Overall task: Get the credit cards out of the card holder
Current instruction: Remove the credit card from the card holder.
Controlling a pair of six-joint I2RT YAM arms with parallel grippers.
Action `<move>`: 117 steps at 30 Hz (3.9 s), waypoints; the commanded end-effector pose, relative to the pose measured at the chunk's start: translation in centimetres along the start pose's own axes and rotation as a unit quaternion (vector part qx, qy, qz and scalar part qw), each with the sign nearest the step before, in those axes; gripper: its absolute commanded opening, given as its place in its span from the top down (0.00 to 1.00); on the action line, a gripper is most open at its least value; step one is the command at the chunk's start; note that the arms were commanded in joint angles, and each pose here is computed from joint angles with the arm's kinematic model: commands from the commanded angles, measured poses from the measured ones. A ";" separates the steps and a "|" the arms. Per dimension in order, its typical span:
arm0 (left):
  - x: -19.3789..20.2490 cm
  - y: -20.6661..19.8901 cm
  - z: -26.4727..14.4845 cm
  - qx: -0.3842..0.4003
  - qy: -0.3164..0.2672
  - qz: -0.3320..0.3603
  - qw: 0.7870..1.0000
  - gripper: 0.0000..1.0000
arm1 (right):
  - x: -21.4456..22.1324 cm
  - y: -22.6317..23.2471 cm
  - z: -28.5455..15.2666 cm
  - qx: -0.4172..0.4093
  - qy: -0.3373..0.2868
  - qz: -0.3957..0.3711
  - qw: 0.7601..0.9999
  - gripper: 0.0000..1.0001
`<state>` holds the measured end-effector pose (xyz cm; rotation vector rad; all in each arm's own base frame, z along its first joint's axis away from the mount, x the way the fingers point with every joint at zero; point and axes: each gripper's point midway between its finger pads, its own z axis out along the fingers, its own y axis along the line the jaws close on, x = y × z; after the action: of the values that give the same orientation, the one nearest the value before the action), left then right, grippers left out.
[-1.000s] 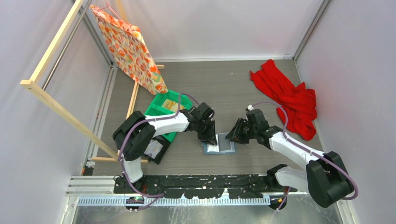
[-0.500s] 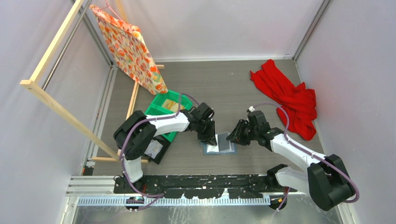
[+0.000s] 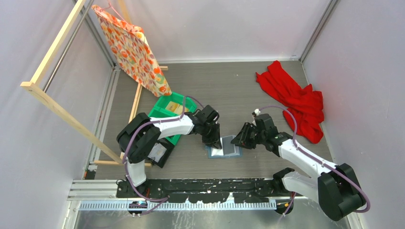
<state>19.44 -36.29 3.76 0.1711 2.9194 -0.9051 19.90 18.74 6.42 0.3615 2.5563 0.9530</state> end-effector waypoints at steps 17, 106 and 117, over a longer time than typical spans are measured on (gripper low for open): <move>-0.3 -0.7 0.4 0.024 0.005 0.010 1.000 0.78 | 0.2 1.0 0.6 -0.024 0.013 -0.011 1.000 0.66; 0.8 7.1 0.8 -0.017 0.011 -0.096 0.995 0.99 | 1.4 1.7 4.5 0.029 0.016 0.018 0.999 0.66; 1.4 8.3 2.0 -0.032 0.031 -0.094 0.995 1.00 | 1.3 0.0 4.4 0.067 -0.001 0.026 0.997 0.62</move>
<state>20.02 -33.08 2.21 -0.0788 2.9646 -1.0949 20.35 23.28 4.15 0.4172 2.6250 0.9262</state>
